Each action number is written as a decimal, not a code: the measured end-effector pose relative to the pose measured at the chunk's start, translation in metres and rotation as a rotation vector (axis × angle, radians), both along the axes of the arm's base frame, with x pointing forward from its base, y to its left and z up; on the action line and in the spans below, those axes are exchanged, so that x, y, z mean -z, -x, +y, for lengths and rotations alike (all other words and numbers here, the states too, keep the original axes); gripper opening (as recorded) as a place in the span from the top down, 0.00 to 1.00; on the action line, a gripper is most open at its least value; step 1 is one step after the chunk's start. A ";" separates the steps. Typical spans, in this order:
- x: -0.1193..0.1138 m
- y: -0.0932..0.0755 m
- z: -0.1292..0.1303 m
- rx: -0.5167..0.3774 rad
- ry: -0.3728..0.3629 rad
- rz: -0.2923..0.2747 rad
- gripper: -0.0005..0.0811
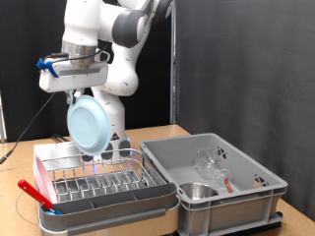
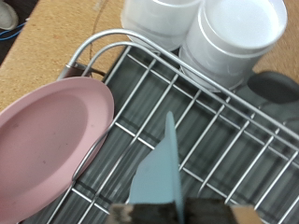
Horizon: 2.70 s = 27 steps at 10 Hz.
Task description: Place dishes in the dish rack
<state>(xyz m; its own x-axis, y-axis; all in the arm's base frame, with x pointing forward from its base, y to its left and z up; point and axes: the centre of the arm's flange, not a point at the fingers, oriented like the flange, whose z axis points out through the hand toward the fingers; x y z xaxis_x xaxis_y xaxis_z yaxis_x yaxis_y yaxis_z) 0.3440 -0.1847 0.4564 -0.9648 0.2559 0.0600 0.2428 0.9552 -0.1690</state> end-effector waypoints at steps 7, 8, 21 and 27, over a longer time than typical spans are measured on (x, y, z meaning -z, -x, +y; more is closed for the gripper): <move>0.031 -0.018 -0.029 0.147 -0.052 -0.002 0.97; 0.035 -0.017 -0.032 0.167 -0.058 0.018 0.97; 0.047 -0.002 -0.054 0.343 -0.098 0.023 0.97; 0.071 -0.013 -0.069 0.408 -0.091 0.029 0.97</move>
